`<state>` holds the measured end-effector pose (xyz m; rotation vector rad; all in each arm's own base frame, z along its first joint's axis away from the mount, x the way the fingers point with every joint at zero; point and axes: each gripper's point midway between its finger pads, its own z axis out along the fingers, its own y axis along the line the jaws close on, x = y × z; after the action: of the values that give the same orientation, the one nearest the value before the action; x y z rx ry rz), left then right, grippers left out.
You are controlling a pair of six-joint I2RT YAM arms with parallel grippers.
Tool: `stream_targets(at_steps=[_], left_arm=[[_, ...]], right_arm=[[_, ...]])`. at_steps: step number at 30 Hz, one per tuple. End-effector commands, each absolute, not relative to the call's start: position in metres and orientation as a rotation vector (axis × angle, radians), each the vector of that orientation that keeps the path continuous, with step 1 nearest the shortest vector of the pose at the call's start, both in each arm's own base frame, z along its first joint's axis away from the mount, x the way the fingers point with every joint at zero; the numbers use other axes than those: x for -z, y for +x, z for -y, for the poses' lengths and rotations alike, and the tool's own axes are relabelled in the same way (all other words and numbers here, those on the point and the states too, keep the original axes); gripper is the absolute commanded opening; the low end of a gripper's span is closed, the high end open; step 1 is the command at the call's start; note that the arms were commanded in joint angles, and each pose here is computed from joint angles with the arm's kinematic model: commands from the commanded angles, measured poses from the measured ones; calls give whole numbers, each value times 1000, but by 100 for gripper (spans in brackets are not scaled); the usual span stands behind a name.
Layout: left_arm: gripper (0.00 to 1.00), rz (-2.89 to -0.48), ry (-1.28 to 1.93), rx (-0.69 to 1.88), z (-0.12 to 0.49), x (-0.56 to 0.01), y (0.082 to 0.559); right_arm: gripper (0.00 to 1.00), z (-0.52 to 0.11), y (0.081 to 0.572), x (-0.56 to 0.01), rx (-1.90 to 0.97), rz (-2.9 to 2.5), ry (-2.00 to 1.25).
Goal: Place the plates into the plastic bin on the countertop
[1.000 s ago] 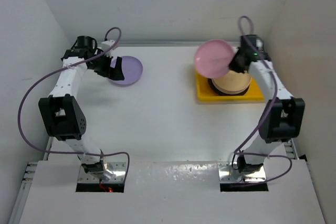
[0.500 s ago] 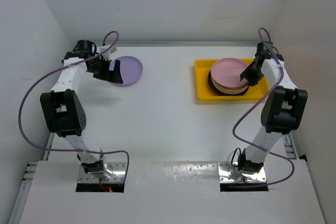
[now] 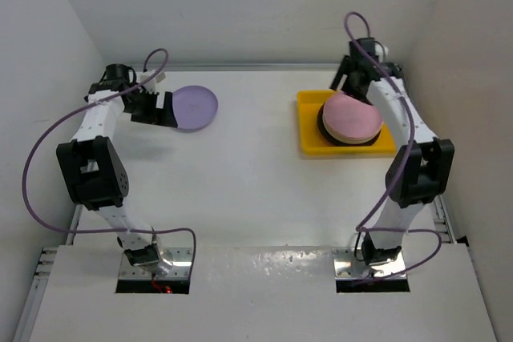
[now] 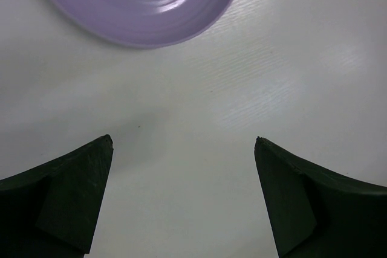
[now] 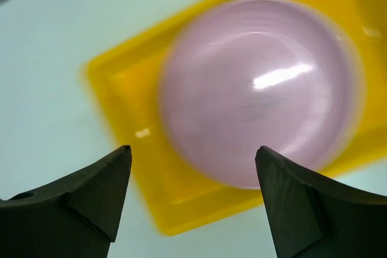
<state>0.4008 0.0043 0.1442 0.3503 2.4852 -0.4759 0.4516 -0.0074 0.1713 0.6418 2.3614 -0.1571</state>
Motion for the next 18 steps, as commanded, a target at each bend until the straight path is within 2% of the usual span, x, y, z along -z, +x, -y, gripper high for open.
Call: stream_targets(at_steps=[1, 3, 5, 6, 7, 9, 11, 12, 14, 18], left_arm=[[100, -2483, 217, 379, -36, -143, 406], [100, -2479, 198, 357, -44, -140, 410], [100, -2462, 192, 343, -51, -134, 420], [100, -2430, 141, 330, -54, -134, 434], [100, -2405, 112, 329, -57, -136, 445], [89, -2383, 23, 353, -61, -121, 472], [74, -2379, -16, 277, -65, -114, 498], [60, -2436, -52, 274, -66, -84, 506], [59, -2432, -66, 263, -66, -77, 527], [64, -2483, -78, 259, -52, -40, 545]], right_arm=[[81, -112, 487, -219, -188, -2186, 437], [80, -195, 488, -194, -495, -2251, 358], [80, -247, 508, -206, -741, -2183, 321], [78, -277, 506, -189, -814, -2225, 294], [77, -287, 510, -198, -837, -2218, 281], [77, -313, 507, -180, -822, -2276, 231], [77, -315, 504, -180, -786, -2294, 178], [77, -313, 502, -180, -757, -2291, 163], [77, -306, 492, -178, -715, -2299, 163], [77, -283, 473, -177, -635, -2308, 147]])
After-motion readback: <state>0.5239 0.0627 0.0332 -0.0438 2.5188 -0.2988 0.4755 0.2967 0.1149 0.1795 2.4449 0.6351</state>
